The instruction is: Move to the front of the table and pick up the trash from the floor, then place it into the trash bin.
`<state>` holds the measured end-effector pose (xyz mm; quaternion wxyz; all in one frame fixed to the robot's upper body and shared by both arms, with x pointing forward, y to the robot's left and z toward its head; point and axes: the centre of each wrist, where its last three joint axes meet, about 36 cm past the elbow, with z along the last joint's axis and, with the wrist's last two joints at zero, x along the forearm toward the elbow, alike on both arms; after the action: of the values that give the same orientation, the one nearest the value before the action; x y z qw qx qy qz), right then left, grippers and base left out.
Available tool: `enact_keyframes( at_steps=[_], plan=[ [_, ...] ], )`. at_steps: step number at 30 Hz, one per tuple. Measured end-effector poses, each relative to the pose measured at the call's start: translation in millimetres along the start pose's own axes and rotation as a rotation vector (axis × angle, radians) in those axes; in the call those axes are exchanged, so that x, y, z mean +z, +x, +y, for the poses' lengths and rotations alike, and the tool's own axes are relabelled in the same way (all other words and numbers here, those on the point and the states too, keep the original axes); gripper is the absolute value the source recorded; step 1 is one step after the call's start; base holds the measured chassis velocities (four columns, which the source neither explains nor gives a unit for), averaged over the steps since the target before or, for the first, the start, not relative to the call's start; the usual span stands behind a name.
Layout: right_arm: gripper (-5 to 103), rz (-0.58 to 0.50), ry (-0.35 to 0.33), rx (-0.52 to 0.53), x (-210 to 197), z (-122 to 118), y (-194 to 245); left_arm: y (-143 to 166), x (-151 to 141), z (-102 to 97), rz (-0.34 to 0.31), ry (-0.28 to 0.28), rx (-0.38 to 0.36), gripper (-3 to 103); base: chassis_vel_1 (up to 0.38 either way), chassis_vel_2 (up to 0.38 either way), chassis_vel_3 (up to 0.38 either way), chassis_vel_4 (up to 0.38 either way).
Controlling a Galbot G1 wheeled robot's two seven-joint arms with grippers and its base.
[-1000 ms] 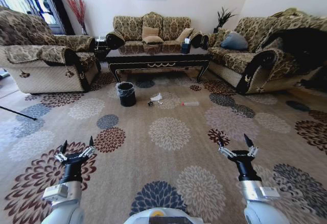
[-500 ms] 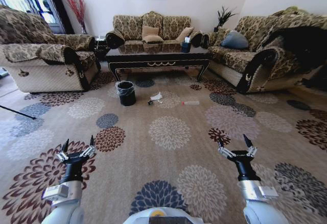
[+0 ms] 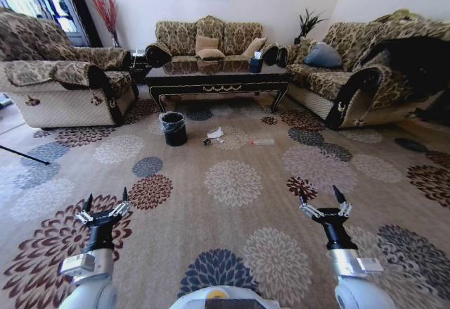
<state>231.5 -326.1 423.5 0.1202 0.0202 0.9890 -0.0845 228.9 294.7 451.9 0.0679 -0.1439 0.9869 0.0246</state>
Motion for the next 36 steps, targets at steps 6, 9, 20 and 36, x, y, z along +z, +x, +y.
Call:
enact_keyframes(
  at_steps=[6, 9, 20, 36],
  plan=[
    [100, -0.004, -0.001, -0.001, 1.8, 0.5, 0.0, 1.2, 0.5, 0.1, -0.001, -0.004, 0.001, 100, -0.050, 0.066, 0.062, -0.058],
    [100, -0.005, -0.001, -0.001, 2.1, 0.4, 0.0, 1.9, 0.0, 0.2, -0.001, -0.005, 0.001, 100, -0.140, 0.138, 0.122, -0.129],
    [100, -0.013, 0.009, 0.001, 3.6, 0.3, 0.7, 5.8, -5.1, 0.4, -0.009, -0.008, 0.002, 100, -0.267, 0.257, 0.274, -0.253],
    [100, -0.017, 0.012, 0.003, 2.4, 2.3, 2.9, 8.4, -6.2, 0.7, -0.015, -0.011, 0.002, 100, -0.353, 0.355, 0.353, -0.361]
  ],
)
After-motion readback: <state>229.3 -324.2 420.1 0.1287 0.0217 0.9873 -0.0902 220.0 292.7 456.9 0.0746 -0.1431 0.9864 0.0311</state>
